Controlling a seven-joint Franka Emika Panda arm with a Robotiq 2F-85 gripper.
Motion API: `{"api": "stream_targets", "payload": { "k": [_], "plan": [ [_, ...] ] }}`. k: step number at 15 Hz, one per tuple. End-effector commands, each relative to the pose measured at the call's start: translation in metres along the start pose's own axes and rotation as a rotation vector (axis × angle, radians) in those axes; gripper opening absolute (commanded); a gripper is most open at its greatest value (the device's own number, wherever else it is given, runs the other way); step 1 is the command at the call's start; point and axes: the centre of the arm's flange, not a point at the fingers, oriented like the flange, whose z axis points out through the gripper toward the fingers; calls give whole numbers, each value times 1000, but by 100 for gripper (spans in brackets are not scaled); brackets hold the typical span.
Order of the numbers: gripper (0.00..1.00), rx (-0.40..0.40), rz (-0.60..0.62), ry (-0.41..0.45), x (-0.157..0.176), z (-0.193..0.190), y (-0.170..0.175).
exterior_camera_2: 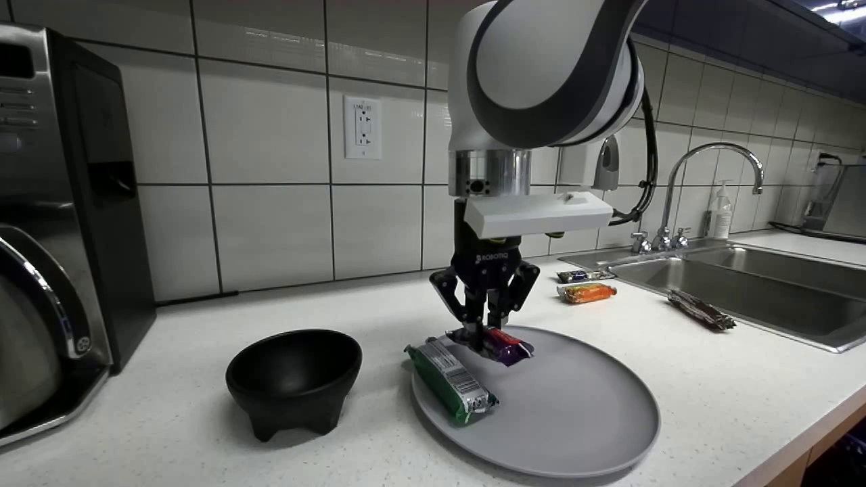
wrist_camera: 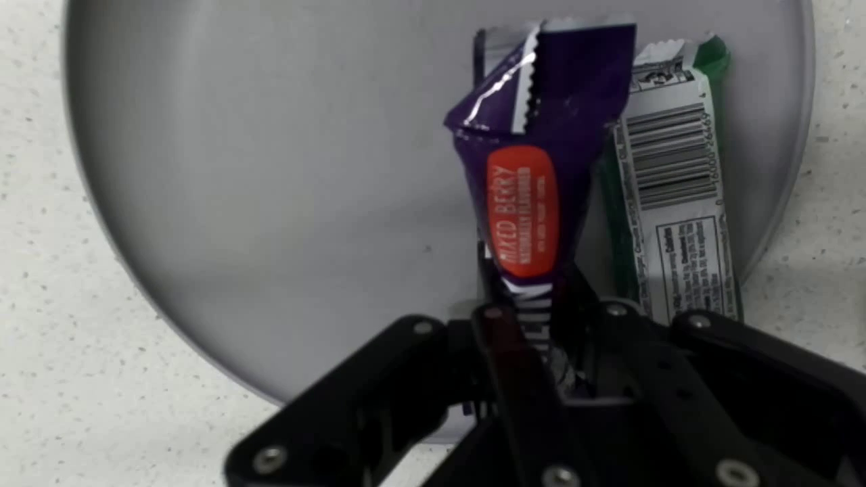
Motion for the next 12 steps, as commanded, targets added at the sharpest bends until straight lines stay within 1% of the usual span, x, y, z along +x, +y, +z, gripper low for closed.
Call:
{"api": "stream_targets", "payload": {
  "k": [1,4,5,6,8,12],
  "plan": [
    [5,-1,-40,14,-6,-3,-4],
    [5,-5,-42,13,-6,-4,-4],
    [29,-7,-42,10,-6,-4,-4],
    [47,-6,-39,10,-5,-4,-3],
    [61,-4,-35,11,-5,-5,-2],
    [91,-3,-25,19,-3,-10,2]
  ]
}}
